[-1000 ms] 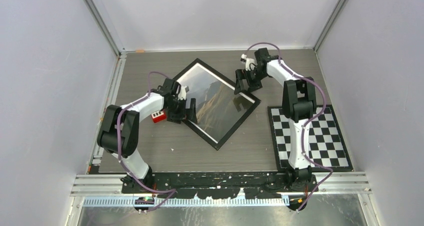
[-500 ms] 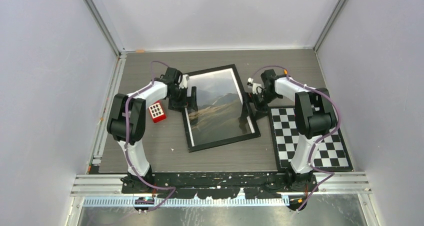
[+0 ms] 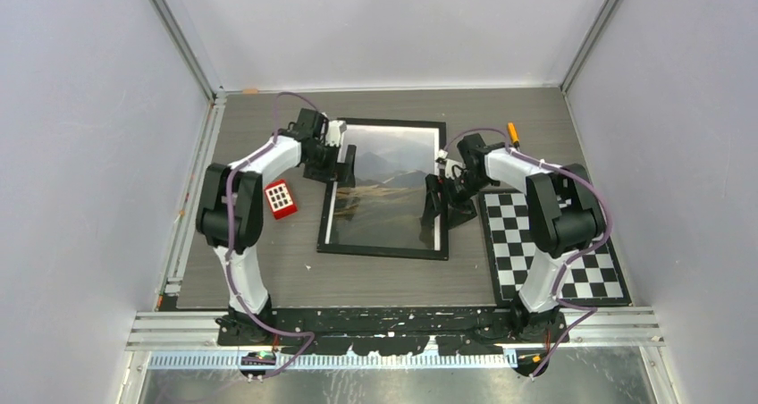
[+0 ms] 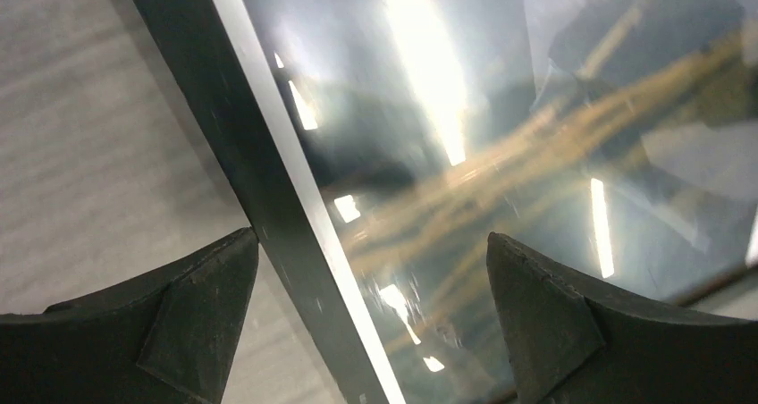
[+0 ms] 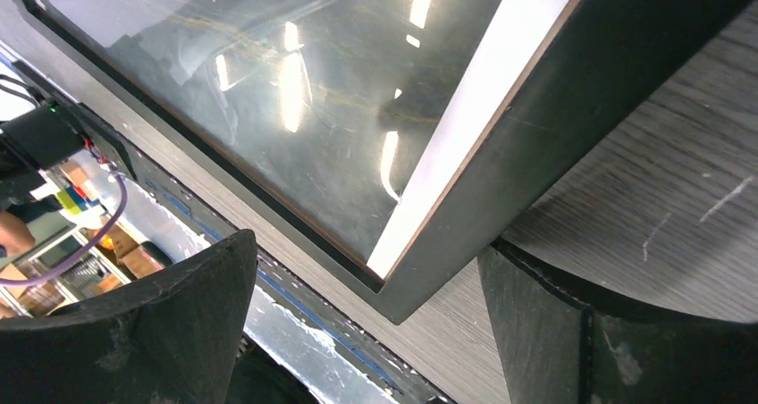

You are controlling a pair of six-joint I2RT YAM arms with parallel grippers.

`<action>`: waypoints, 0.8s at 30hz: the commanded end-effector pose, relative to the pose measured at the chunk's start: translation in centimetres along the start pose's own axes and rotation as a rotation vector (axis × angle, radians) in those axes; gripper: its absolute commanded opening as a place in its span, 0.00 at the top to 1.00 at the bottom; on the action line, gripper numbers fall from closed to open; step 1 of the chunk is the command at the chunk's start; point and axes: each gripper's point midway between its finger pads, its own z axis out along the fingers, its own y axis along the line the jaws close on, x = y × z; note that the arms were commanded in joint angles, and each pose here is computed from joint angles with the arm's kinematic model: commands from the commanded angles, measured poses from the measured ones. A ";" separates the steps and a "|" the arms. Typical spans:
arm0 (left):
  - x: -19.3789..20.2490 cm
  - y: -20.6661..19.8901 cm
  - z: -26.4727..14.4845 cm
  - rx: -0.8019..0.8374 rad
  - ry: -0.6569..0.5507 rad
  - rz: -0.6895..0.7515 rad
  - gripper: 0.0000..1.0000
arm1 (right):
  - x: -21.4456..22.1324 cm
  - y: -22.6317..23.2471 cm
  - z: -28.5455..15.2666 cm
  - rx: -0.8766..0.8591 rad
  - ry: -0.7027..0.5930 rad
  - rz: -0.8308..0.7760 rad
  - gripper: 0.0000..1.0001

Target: Take the photo out of the frame

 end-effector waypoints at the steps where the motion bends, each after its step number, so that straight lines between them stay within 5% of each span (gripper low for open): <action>1: -0.4 -5.4 -6.9 0.173 -0.130 0.231 0.00 | -3.1 3.5 -2.9 -0.070 -0.197 -0.076 0.04; 8: 7.9 -11.2 -6.8 0.130 0.015 0.772 0.00 | -4.9 2.7 -6.2 -0.063 -0.345 0.004 0.03; 15: 12.2 -17.3 -4.1 0.086 0.087 1.157 0.05 | -6.0 0.8 -7.9 -0.072 -0.423 0.135 0.03; 24: 15.1 -20.0 0.1 -0.008 0.150 1.373 0.14 | -5.8 -0.7 -8.9 -0.077 -0.458 0.198 0.03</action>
